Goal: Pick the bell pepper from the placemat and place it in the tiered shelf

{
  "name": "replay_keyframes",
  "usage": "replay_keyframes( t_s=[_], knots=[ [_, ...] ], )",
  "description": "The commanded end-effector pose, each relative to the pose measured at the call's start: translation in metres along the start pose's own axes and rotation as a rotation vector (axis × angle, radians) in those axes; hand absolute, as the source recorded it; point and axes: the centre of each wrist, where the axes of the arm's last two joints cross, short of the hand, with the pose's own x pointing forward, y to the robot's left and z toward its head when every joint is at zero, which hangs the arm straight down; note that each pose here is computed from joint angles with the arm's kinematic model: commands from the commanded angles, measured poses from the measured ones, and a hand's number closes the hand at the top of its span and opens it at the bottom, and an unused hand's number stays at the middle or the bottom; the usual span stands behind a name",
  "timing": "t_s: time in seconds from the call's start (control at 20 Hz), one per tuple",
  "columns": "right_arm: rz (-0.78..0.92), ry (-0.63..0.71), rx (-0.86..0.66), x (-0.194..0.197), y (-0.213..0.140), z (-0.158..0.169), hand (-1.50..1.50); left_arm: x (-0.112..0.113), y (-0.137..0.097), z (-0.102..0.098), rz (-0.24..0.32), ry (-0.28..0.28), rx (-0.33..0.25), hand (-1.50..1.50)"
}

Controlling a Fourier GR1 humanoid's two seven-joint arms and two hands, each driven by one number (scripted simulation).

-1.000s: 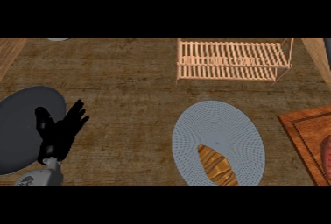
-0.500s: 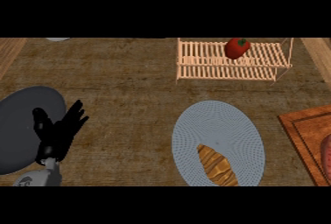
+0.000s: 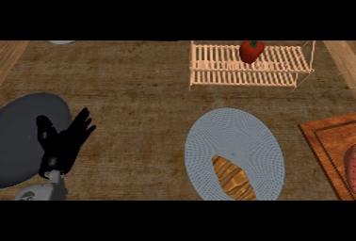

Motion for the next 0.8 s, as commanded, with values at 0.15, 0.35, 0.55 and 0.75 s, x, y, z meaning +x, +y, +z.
replay_keyframes(
  t_s=[0.15, 0.35, 0.55, 0.75],
  knots=[
    [-0.07, 0.068, -0.235, -0.016, -0.067, -0.01, -1.5, -0.012, 0.008, 0.003, 0.006, 0.033, 0.019, 0.0],
    [-0.114, 0.096, -0.271, -0.012, -0.112, -0.014, -1.5, -0.016, 0.011, 0.01, 0.007, 0.03, 0.016, 0.0],
    [-0.152, 0.101, -0.224, -0.04, -0.186, -0.011, -1.5, -0.008, 0.001, 0.004, -0.003, 0.026, 0.007, 0.0],
    [-0.146, 0.079, -0.202, -0.049, -0.212, -0.006, -1.5, 0.0, 0.014, 0.002, -0.007, 0.016, 0.016, 0.0]
  ],
)
